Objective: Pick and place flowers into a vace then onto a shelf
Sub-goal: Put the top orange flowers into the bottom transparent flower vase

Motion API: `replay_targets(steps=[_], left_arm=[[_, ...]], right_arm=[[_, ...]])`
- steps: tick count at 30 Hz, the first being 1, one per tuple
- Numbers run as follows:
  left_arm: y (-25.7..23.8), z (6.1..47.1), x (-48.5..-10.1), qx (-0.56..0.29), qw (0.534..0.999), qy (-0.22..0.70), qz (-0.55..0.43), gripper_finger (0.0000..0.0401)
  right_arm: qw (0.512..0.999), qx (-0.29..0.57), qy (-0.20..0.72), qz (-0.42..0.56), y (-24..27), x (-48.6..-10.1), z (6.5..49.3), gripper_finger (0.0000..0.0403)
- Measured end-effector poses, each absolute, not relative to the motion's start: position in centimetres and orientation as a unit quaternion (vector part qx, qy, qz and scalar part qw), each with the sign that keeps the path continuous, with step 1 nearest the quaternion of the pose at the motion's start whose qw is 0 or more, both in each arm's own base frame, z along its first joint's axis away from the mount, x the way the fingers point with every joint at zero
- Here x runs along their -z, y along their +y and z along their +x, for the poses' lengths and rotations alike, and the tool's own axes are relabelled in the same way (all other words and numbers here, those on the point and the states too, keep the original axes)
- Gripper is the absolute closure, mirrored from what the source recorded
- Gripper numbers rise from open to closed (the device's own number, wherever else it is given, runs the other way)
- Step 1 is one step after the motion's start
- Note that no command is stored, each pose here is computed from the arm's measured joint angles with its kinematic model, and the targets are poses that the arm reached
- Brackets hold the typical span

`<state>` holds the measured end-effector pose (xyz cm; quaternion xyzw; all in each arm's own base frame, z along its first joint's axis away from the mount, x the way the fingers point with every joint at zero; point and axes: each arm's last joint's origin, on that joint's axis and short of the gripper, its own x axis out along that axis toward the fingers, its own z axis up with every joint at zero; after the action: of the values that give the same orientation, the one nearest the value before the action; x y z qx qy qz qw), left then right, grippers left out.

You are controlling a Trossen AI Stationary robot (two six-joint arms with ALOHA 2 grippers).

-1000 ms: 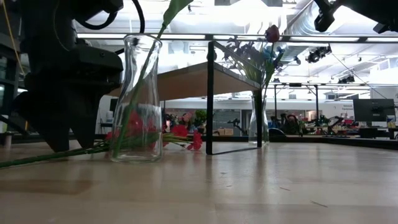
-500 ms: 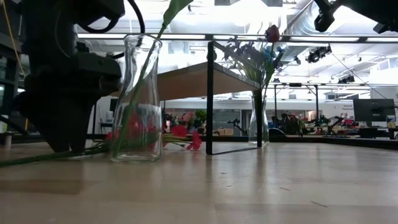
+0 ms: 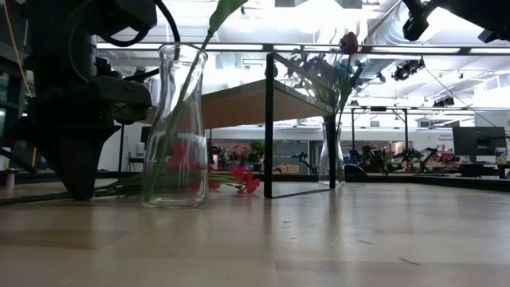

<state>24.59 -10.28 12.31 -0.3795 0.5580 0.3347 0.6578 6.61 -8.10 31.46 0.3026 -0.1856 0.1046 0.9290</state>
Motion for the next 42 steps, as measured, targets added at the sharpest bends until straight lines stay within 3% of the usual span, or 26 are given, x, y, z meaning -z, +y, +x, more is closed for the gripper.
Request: replay_targets(steps=[15,27,42], left_arm=[[-10.3,24.5,-12.8,-0.373,0.628,0.534,-0.425,0.0367],[-10.7,24.4,-16.4,-0.420,0.584,0.585,-0.374,0.0370],[-12.8,24.5,-22.4,-0.503,0.568,0.530,-0.379,0.0370]], right_arm=[[0.929,-0.105,-0.185,0.303,-8.1,-31.5,6.6,0.0123],[0.929,-0.105,-0.185,0.303,-8.1,-31.5,6.6,0.0123],[0.930,-0.105,-0.185,0.301,-8.1,-31.5,6.6,0.0123]])
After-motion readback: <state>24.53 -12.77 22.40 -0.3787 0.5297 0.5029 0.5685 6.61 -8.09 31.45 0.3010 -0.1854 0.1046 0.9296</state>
